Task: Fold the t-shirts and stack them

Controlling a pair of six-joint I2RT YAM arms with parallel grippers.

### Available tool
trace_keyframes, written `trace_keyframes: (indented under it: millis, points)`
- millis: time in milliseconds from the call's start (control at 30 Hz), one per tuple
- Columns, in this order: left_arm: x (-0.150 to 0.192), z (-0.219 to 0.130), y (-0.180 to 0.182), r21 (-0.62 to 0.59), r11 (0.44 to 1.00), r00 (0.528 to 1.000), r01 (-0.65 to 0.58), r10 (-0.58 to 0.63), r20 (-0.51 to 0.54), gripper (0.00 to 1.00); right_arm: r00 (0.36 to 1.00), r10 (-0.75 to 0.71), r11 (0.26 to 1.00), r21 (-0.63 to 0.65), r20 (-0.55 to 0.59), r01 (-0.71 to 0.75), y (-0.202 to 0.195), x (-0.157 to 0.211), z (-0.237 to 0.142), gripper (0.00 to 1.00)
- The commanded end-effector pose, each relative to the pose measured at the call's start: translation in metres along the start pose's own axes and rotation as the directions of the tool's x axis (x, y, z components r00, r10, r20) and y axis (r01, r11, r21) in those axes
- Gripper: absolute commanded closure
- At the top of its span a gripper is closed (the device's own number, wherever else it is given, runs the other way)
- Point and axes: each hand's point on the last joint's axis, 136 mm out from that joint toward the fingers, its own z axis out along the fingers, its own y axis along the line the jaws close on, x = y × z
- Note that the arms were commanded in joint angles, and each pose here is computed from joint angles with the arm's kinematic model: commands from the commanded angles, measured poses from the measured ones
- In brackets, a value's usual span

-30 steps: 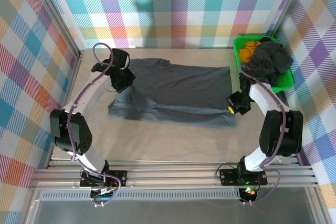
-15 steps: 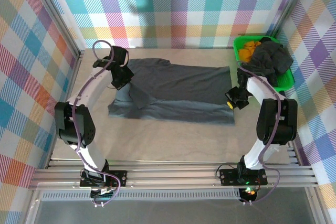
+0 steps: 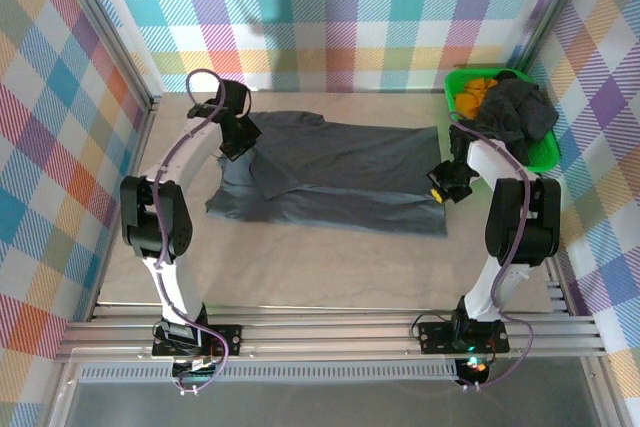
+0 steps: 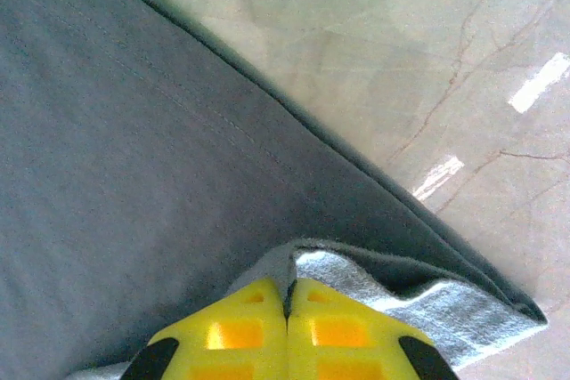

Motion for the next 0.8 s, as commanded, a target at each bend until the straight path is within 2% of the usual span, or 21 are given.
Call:
trace_keyframes:
  millis: [0,100,133,167,233,300,367,467,633,767]
  points:
    - [-0.015,0.006,-0.002,0.006,1.0,1.0,0.002,-0.002,0.013,1.0,1.0,0.008,1.0,0.019,0.011,-0.008,0.001,-0.007,-0.002,1.0]
    - [-0.019,0.011,-0.002,-0.006,1.0,1.0,-0.002,0.002,0.012,1.0,1.0,0.013,0.999,0.03,0.017,-0.013,0.001,-0.009,-0.001,1.0]
    - [-0.02,0.013,-0.002,-0.012,1.0,1.0,-0.002,0.002,0.011,1.0,1.0,0.011,1.0,0.029,0.017,-0.011,0.001,-0.01,0.0,0.96]
    - [-0.021,0.013,-0.002,-0.019,1.0,1.0,-0.005,0.006,0.01,0.9,1.0,0.005,1.0,0.025,0.015,-0.006,0.003,-0.01,0.0,0.87]
    - [-0.024,0.01,0.004,-0.05,0.999,1.0,-0.012,0.013,0.019,0.51,1.0,-0.021,1.0,0.001,0.023,0.021,0.009,-0.012,-0.006,0.69]
    - [-0.023,0.002,0.012,-0.078,0.997,0.999,-0.017,0.02,0.03,0.43,0.998,-0.047,0.999,-0.01,0.039,0.047,0.01,-0.011,-0.017,0.59]
    - [-0.017,-0.006,0.026,-0.107,0.994,0.999,-0.016,0.021,0.04,0.43,0.996,-0.066,0.997,-0.023,0.056,0.067,0.005,-0.007,-0.028,0.53]
    - [0.002,-0.005,0.058,-0.145,0.989,1.0,0.008,-0.006,0.013,0.48,0.99,-0.129,0.99,-0.042,0.052,0.131,0.0,0.011,-0.032,0.51]
    - [0.043,0.025,0.103,-0.172,0.98,0.986,0.101,-0.121,-0.111,0.73,0.972,-0.234,0.97,-0.072,-0.012,0.232,-0.007,0.056,-0.013,0.71]
    - [0.059,0.048,0.118,-0.199,0.968,0.968,0.153,-0.187,-0.165,0.82,0.969,-0.24,0.97,-0.062,-0.064,0.236,-0.019,0.071,0.011,0.78]
